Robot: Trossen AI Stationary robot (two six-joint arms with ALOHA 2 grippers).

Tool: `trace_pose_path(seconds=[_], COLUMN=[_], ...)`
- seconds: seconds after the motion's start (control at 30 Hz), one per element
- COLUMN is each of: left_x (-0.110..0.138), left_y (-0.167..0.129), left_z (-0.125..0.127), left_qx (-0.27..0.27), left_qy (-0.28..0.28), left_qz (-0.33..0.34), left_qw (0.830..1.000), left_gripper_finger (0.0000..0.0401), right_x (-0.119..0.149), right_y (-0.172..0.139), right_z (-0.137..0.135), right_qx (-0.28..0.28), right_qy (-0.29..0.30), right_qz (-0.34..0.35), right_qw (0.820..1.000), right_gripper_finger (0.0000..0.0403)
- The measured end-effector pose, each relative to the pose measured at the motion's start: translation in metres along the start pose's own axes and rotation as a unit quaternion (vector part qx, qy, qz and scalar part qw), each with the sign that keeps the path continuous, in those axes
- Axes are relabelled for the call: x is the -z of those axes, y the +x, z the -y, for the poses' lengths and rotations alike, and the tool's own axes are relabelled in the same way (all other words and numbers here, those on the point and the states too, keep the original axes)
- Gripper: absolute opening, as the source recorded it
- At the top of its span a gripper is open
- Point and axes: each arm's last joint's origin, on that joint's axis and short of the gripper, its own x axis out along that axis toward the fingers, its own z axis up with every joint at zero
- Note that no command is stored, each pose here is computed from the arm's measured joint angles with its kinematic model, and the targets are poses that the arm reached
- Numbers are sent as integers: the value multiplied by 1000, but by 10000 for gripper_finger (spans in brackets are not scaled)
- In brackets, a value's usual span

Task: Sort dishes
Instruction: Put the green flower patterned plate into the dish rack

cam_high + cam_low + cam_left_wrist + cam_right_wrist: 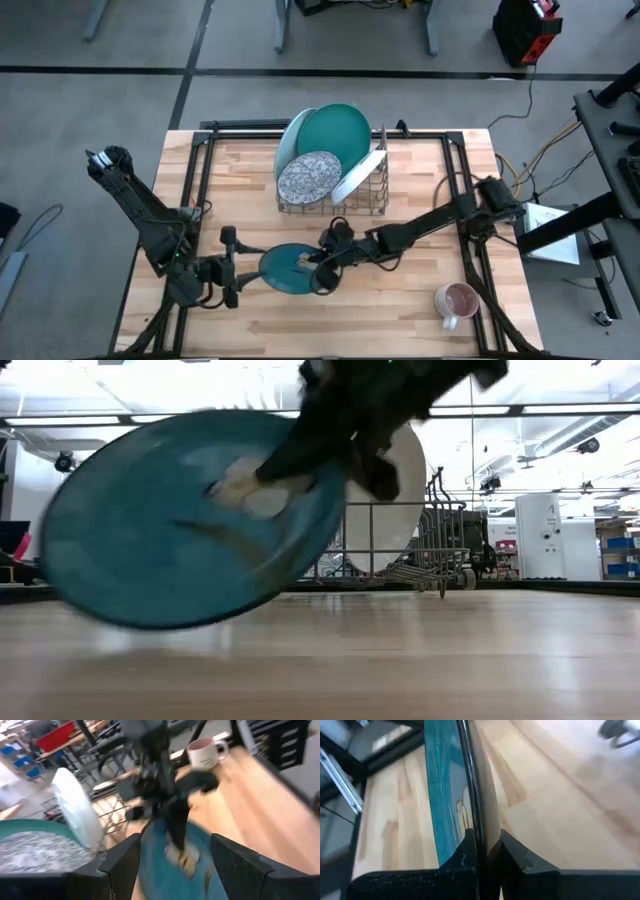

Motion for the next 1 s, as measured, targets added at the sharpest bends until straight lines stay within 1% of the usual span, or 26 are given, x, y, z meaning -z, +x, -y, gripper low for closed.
trace_pose_path(seconds=[0.1, 0.27, 0.4, 0.47, 0.53, 0.57, 0.67, 0.77, 0.87, 0.93, 1.0], left_x=[3, 4, 6, 8, 12, 14, 20, 24, 28, 31, 35], left_y=[-2, -4, -4, -4, -5, -5, -6, -7, -7, -7, -8], left_z=[-3, -6, -6, -6, -7, -8, -9, -12, -14, -15, -17], left_qx=[-20, -41, -42, -43, -45, -46, -54, -79, -94, -97, -116], left_qy=[20, 20, 29, 34, 35, 36, 39, 43, 51, 58, 68], left_qz=[-13, -9, -14, -22, -32, -39, -57, -65, -71, -74, -72], left_qw=[1000, 999, 999, 998, 998, 998, 996, 994, 992, 991, 988], left_gripper_finger=[229, 229, 229, 229, 229, 229, 229, 229, 229, 229, 229], right_x=[-10, -31, -52, -64, -75, -81, -101, -120, -139, -151, -164], right_y=[-24, -69, -108, -129, -150, -161, -192, -219, -237, -244, -250], right_z=[-5, -7, -9, -11, -11, -10, -3, 7, 18, 25, 31], right_qx=[23, 57, 52, 43, 33, 31, 42, 53, 75, 99, 115], right_qy=[-23, -39, -62, -88, -128, -137, -140, -154, -175, -203, -240], right_qz=[-1, 11, 37, 59, 83, 99, 151, 193, 220, 228, 231], right_qw=[999, 998, 996, 993, 988, 985, 978, 968, 957, 947, 936], right_gripper_finger=[17, 17, 15, 14, 14, 13, 11, 7, 7, 7, 7])
